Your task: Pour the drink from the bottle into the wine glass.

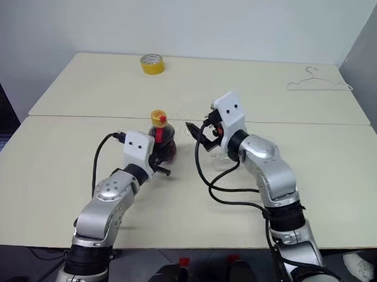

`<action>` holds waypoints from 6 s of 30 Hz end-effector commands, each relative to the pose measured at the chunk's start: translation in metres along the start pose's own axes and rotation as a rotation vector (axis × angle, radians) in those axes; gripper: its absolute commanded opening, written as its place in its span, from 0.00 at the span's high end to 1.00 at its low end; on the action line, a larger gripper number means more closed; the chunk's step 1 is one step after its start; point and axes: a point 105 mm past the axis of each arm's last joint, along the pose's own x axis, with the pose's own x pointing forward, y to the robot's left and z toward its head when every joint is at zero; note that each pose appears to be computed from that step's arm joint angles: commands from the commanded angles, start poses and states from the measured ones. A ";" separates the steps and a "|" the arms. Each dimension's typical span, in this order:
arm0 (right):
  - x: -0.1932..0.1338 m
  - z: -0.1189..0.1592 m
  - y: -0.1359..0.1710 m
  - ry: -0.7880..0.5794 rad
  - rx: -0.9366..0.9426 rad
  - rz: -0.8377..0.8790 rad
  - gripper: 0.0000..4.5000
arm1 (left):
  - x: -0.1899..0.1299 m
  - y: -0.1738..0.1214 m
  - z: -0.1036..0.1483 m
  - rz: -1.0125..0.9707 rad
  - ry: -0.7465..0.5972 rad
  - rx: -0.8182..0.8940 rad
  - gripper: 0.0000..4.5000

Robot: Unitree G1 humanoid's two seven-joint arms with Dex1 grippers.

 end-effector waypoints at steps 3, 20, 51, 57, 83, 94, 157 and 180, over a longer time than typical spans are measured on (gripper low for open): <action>0.002 0.035 0.035 -0.115 0.049 0.148 0.00 | -0.001 0.001 0.019 0.000 -0.076 0.021 0.86; 0.046 0.037 0.058 -0.108 0.047 0.166 0.00 | 0.000 0.000 0.020 0.004 -0.078 0.019 0.86; 0.042 0.042 0.066 -0.297 0.111 0.286 0.72 | -0.001 -0.002 0.020 0.005 -0.076 0.013 0.86; 0.043 0.043 0.065 -0.363 0.177 0.297 0.72 | -0.002 -0.002 0.020 0.003 -0.075 0.012 0.86; -0.058 0.041 -0.009 -0.379 -0.074 -0.154 0.73 | -0.005 0.000 0.020 0.011 -0.097 -0.025 0.86; -0.163 -0.048 -0.059 -0.128 -0.252 -0.626 0.73 | -0.002 0.001 0.021 0.010 -0.113 -0.052 0.86; -0.076 0.003 0.012 0.016 -0.136 0.212 0.00 | 0.031 0.067 0.018 0.184 -0.135 -0.110 0.86; -0.051 0.011 0.037 -0.052 -0.115 0.247 0.00 | 0.057 0.105 0.005 0.252 -0.124 -0.158 0.86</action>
